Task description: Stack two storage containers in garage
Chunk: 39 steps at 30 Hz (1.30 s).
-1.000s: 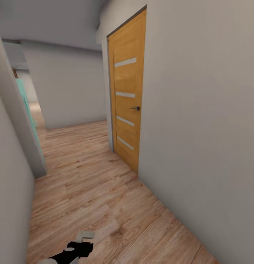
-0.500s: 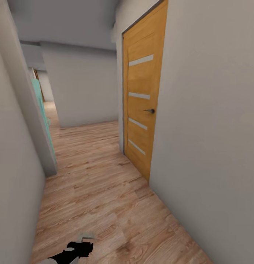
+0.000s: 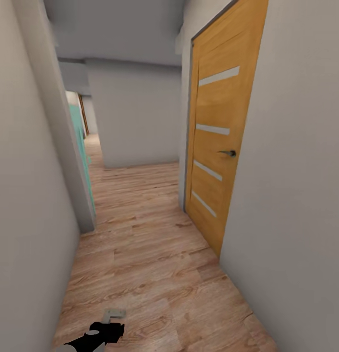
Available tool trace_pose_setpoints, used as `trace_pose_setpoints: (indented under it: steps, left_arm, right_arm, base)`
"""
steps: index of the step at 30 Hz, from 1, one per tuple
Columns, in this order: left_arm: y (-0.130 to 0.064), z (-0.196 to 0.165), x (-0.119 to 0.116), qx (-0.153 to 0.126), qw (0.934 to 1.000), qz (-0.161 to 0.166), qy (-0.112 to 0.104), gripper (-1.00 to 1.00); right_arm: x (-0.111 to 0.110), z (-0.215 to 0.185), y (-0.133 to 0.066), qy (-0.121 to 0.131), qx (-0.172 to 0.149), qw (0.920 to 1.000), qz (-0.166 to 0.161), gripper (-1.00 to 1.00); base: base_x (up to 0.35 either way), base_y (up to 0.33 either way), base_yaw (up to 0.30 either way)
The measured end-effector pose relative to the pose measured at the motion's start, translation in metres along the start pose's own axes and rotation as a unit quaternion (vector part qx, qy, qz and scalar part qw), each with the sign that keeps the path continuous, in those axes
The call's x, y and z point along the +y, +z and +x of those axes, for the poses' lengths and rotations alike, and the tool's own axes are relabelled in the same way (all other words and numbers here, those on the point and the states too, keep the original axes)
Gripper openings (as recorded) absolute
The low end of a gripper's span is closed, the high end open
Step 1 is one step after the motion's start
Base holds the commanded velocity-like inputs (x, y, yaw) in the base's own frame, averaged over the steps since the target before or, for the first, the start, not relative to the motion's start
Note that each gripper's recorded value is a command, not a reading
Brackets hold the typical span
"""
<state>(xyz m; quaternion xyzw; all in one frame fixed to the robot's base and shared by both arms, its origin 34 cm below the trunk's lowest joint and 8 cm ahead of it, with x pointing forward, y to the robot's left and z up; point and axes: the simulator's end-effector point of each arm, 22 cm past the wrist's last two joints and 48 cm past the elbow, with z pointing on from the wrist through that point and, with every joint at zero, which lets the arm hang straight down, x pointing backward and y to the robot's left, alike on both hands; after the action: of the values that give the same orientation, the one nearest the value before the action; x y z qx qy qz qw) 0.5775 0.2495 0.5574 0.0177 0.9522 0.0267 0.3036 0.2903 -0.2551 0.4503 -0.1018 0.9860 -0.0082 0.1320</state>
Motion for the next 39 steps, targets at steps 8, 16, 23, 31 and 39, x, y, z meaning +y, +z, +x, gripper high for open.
trace_pose_setpoints:
  steps: [8,16,23,31,39]
  left_arm:
    - [0.0000,0.0000,0.0000,0.000,1.0000,0.000,0.000,1.00]
    - [0.0000,0.0000,0.0000,0.000,1.0000,0.000,0.000,1.00]
    - [0.0000,-0.0001,-0.0001,0.000,1.0000,0.000,0.000,1.00]
    - [0.0000,0.0000,0.0000,0.000,1.0000,0.000,0.000,1.00]
    - [0.0000,0.0000,-0.0005,0.000,1.0000,0.001,0.000,1.00]
  right_arm:
    - [0.0000,0.0000,0.0000,0.000,0.000,1.0000,0.000,1.00]
    - [-0.0015,0.0003,0.0000,0.000,0.000,1.0000,0.001,1.00]
    - [-0.0012,0.0002,0.0000,-0.001,0.000,1.0000,0.001,1.00]
    - [-0.0012,0.0003,0.0000,-0.001,0.000,1.0000,0.001,1.00]
    - [-0.0022,0.0005,0.0000,-0.001,0.000,1.0000,0.001,1.00]
  base:
    - [0.338,-0.073,0.291]
    - [0.338,-0.073,0.291]
    - [0.338,-0.073,0.291]
    - [0.338,-0.073,0.291]
    - [0.338,-0.074,0.164]
